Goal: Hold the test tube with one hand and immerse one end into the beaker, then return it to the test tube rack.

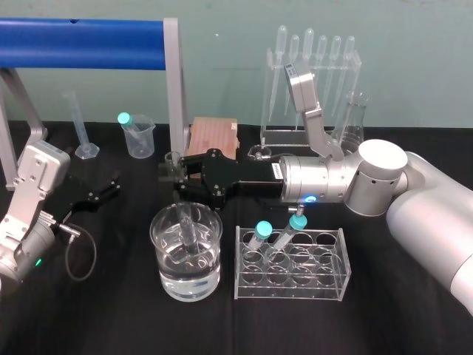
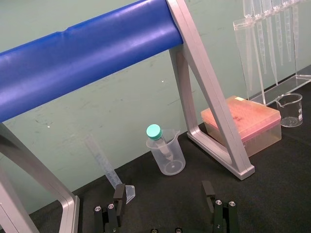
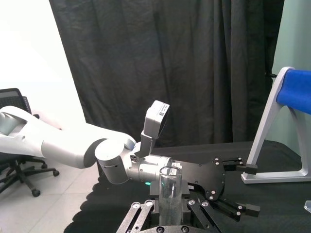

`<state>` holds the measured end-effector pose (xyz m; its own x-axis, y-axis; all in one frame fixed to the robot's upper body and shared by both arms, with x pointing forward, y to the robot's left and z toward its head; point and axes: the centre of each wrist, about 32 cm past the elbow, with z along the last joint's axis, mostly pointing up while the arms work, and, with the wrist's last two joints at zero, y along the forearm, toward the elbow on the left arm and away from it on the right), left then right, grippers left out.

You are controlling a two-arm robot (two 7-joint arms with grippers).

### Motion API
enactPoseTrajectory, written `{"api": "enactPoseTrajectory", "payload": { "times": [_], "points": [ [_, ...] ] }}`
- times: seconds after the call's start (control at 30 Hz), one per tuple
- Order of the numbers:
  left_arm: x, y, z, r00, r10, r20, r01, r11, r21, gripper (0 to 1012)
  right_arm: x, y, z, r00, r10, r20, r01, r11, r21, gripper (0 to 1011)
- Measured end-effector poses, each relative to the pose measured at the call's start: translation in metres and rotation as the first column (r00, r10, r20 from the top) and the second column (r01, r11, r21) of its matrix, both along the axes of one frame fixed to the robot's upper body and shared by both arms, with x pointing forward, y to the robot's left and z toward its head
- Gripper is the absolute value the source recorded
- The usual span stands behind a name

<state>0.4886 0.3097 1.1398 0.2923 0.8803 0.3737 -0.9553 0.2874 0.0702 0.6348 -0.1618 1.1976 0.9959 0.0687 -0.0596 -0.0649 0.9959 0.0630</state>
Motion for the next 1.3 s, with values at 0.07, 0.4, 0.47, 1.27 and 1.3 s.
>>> {"api": "enactPoseTrajectory", "payload": {
  "times": [0.07, 0.4, 0.47, 1.27, 1.3],
  "points": [
    [0.0, 0.0, 0.0, 1.0, 0.0, 0.0, 0.0, 1.0, 0.0, 1000, 0.0, 0.0, 0.0, 1.0, 0.0, 0.0, 0.0, 1.0, 0.0, 234],
    [0.0, 0.0, 0.0, 1.0, 0.0, 0.0, 0.0, 1.0, 0.0, 1000, 0.0, 0.0, 0.0, 1.0, 0.0, 0.0, 0.0, 1.0, 0.0, 234],
    [0.0, 0.0, 0.0, 1.0, 0.0, 0.0, 0.0, 1.0, 0.0, 1000, 0.0, 0.0, 0.0, 1.0, 0.0, 0.0, 0.0, 1.0, 0.0, 234],
    [0.0, 0.0, 0.0, 1.0, 0.0, 0.0, 0.0, 1.0, 0.0, 1000, -0.0018, -0.0015, 0.0068, 0.999, 0.005, 0.046, -0.006, 1.0, 0.016, 234],
    [0.0, 0.0, 0.0, 1.0, 0.0, 0.0, 0.0, 1.0, 0.0, 1000, -0.0021, -0.002, 0.0082, 0.998, 0.005, 0.055, -0.006, 1.0, 0.021, 234]
  ]
}}
